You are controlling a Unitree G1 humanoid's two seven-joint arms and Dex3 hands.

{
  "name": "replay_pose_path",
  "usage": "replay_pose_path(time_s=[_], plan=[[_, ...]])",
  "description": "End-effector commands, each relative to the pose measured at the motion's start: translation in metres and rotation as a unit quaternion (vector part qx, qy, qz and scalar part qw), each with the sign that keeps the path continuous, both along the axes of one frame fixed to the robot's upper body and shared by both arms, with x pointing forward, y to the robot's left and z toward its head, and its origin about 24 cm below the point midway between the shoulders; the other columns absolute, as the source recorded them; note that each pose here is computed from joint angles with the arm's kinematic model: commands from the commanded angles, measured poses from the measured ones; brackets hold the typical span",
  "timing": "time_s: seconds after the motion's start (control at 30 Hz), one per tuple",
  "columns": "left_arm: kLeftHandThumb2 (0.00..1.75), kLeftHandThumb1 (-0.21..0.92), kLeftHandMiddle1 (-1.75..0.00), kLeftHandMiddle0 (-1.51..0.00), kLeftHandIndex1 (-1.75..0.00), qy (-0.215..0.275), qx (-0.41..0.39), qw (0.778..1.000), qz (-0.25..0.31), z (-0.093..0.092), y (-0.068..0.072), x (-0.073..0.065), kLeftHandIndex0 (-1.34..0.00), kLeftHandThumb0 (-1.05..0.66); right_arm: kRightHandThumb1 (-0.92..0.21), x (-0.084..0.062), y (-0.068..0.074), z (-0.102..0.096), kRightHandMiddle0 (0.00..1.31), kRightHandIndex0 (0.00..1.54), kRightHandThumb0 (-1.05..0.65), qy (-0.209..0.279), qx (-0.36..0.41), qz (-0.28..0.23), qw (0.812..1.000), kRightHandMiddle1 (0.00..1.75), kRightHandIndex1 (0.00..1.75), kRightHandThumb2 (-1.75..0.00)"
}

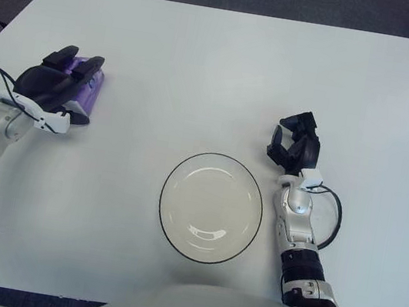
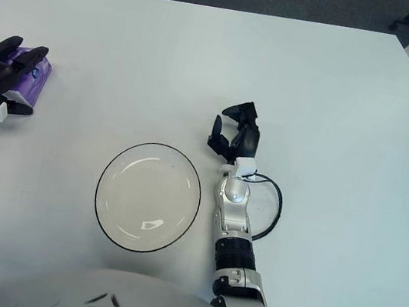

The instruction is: Put the tissue paper into the plate.

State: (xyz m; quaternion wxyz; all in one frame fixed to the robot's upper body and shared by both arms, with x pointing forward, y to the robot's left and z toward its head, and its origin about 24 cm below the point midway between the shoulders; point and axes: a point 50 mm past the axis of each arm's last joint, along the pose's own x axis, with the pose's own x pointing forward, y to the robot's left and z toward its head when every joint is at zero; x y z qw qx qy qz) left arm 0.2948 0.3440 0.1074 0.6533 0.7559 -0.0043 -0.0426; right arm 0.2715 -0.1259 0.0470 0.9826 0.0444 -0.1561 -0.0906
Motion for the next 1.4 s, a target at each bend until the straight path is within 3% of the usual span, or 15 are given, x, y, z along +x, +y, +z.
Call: replay_pose_path(time_s=[0.0, 0.23, 0.67, 1.37], plan=[[0.51, 0.59, 0.00, 0.00, 0.00, 0.002, 0.035, 0.999, 0.011, 0.010, 0.012, 0.002, 0.00, -1.05, -0.58, -0.037, -0.013, -0.067, 0.41, 0.64, -0.40, 0.136, -0.016, -0.019, 0.990, 1.75, 1.47, -0.99], [0.49, 0.59, 0.00, 0.00, 0.00, 0.006, 0.050, 0.998, 0.037, 0.016, 0.022, 0.007, 0.00, -1.05, -0.58, -0.037, -0.015, -0.066, 0.41, 0.64, -0.40, 0.137, -0.017, -0.018, 0.990, 1.75, 1.48, -0.99], [0.47, 0.58, 0.00, 0.00, 0.00, 0.017, 0.073, 0.994, 0.074, 0.021, 0.040, 0.004, 0.00, -1.05, -0.58, -0.037, -0.016, -0.066, 0.41, 0.63, -0.41, 0.139, -0.015, -0.019, 0.990, 1.75, 1.49, -0.99], [0.47, 0.58, 0.00, 0.00, 0.00, 0.050, 0.033, 0.993, 0.098, 0.004, 0.043, 0.002, 0.00, -1.05, -0.56, -0.038, -0.019, -0.065, 0.42, 0.64, -0.41, 0.137, -0.020, -0.019, 0.990, 1.75, 1.50, -1.01]])
